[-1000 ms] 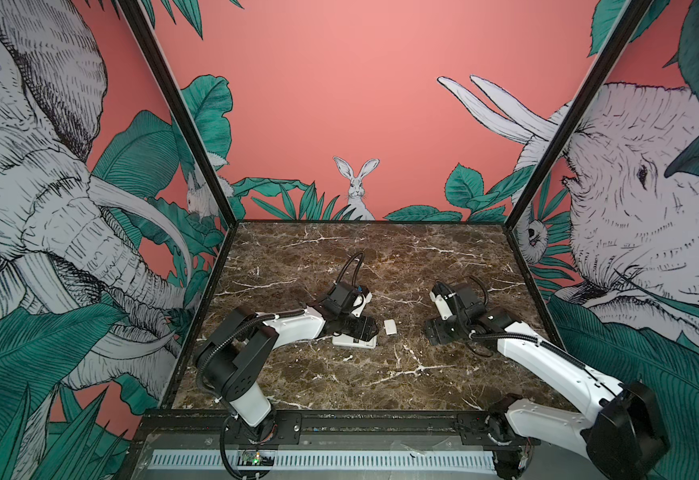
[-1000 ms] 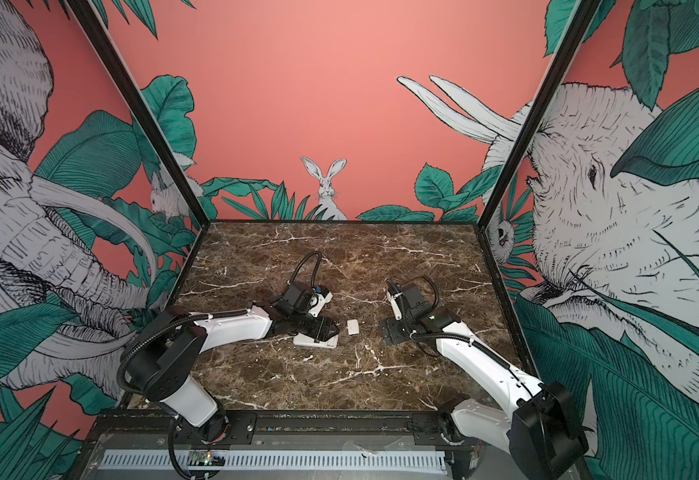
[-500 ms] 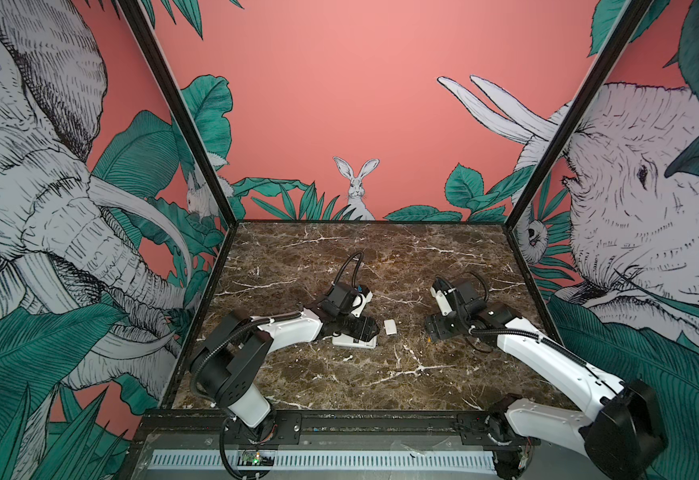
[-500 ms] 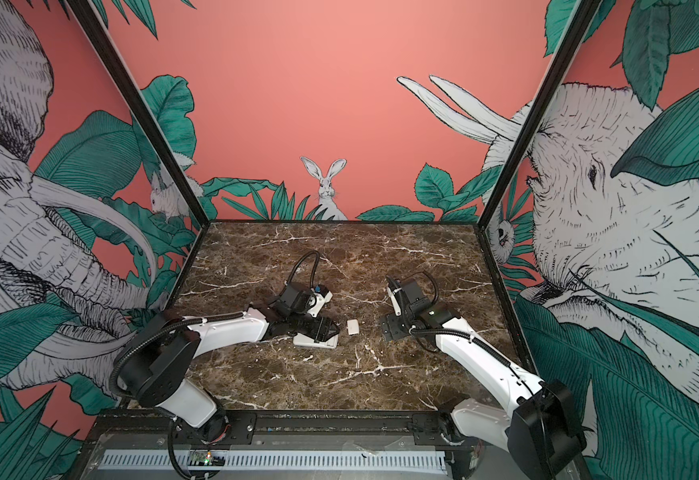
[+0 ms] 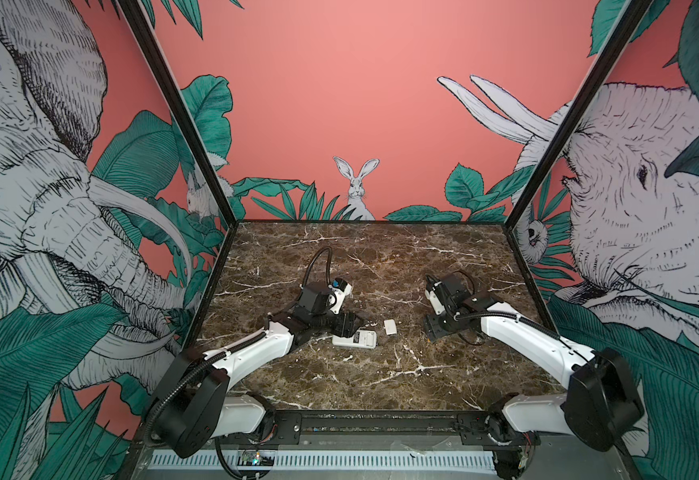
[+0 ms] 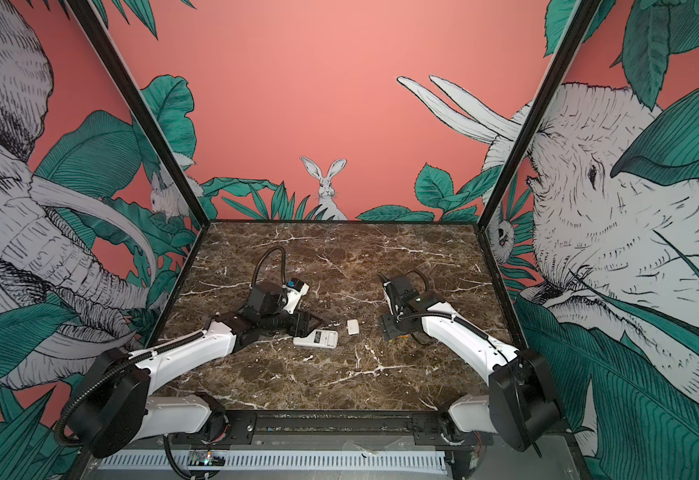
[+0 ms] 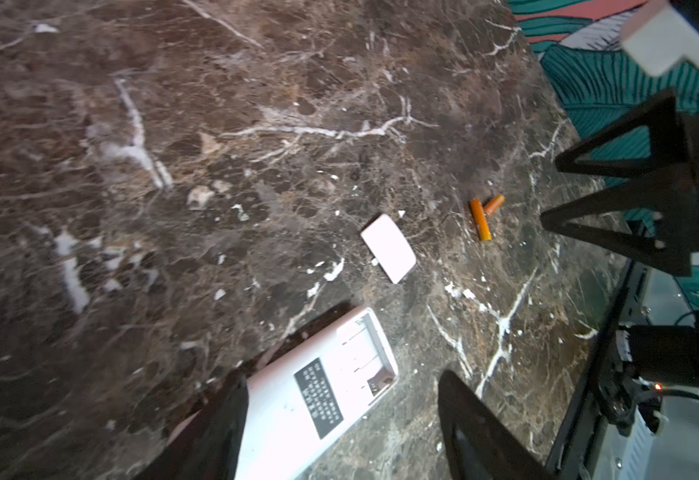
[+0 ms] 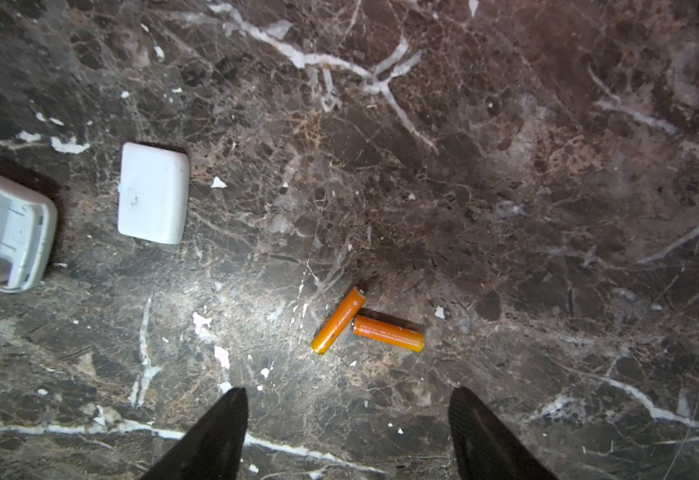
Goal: Load the batteries into the remote control
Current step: 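Move the right gripper over the two orange batteries, then close the right gripper on one orange battery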
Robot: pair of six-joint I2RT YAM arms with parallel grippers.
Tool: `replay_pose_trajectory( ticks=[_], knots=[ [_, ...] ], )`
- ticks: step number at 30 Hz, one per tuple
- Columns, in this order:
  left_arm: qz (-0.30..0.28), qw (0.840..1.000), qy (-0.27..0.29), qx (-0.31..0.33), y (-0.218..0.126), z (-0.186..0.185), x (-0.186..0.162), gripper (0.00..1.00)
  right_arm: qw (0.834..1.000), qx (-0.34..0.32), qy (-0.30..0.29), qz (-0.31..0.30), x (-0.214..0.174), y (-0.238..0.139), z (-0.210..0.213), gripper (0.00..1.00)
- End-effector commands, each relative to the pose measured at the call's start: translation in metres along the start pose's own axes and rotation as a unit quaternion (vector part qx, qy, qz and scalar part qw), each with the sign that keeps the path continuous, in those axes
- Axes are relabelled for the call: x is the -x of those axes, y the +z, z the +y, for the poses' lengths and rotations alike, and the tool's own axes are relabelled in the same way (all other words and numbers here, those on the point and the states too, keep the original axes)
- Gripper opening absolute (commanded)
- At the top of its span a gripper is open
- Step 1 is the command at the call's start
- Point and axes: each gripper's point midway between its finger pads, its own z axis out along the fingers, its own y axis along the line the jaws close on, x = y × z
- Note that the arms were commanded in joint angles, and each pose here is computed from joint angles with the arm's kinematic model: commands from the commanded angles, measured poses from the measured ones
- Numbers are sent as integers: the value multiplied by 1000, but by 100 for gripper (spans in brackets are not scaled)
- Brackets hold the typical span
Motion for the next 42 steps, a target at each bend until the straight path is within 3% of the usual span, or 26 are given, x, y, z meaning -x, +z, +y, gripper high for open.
replay_pose_trajectory(
  ticks=[1, 20, 42],
  knots=[
    [-17, 1000, 6, -24, -4, -9, 6, 73, 1000, -1, 1, 20, 0, 6, 0, 72],
    [-35, 999, 11, -21, -9, -5, 8, 73, 996, -7, -6, 91, -1, 54, 4, 53],
    [-43, 999, 5, -15, -9, 0, 9, 73, 994, 23, 9, 103, -3, 71, 15, 29]
  ],
)
